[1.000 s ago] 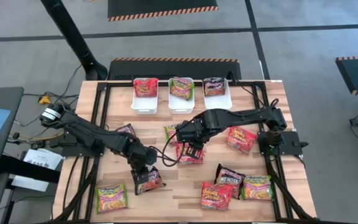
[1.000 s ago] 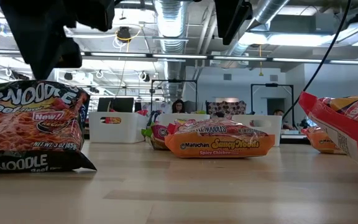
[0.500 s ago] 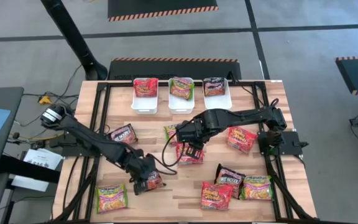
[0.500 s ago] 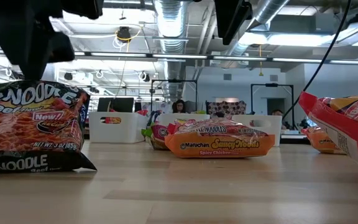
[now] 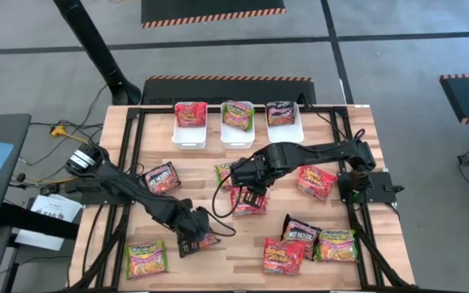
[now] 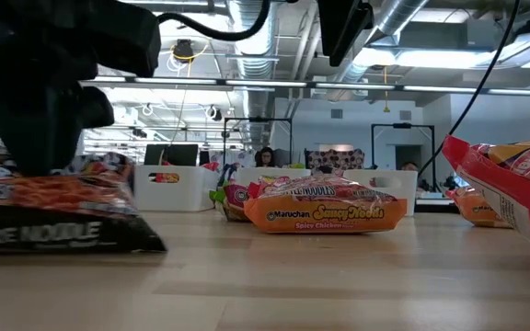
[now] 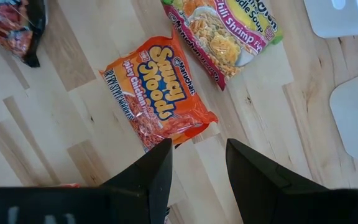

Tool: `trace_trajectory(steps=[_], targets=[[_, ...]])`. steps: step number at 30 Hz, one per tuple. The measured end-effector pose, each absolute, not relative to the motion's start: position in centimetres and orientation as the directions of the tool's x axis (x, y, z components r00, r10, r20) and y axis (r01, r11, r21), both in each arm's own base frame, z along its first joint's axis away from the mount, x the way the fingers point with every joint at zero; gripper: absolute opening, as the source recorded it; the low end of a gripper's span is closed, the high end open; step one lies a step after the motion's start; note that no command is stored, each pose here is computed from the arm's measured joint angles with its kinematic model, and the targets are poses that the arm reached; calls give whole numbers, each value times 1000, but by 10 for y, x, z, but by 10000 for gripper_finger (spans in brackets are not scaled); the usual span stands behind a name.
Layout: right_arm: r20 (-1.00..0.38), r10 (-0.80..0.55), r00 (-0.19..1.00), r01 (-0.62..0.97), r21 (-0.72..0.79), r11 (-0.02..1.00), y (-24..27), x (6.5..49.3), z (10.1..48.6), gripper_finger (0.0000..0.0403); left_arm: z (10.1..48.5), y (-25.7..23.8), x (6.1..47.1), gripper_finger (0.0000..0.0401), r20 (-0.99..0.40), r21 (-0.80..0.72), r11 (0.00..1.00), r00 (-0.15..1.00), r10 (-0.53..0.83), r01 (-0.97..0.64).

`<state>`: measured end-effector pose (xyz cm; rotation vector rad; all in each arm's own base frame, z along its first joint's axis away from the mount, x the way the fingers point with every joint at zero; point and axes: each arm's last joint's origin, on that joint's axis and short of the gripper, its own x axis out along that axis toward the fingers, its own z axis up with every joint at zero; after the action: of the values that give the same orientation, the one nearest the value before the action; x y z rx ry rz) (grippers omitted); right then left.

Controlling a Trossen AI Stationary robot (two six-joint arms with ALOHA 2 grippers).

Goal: Sort Maruchan noodles
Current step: Put the bottom left black noodle pack into the right white bin

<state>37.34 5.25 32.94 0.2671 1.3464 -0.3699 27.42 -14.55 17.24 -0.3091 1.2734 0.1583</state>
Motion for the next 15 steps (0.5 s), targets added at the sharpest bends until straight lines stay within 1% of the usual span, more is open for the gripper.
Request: trace_trajectory(steps=[3,7,8,15], targets=[[-978,-106,179,409,-24,912,52,373,329,175,171,-145,275,95,-957,-129,949,287,-43,-288],[-978,-106,180,411,-23,911,52,373,329,175,171,-144,275,25,-956,-111,960,293,-33,-256],[-978,-107,180,415,-23,910,52,374,329,175,171,-144,275,13,-955,-109,963,294,-33,-248],[-974,-132,185,438,-39,898,51,374,330,175,173,-144,275,1,-952,-91,979,304,-31,-185]])
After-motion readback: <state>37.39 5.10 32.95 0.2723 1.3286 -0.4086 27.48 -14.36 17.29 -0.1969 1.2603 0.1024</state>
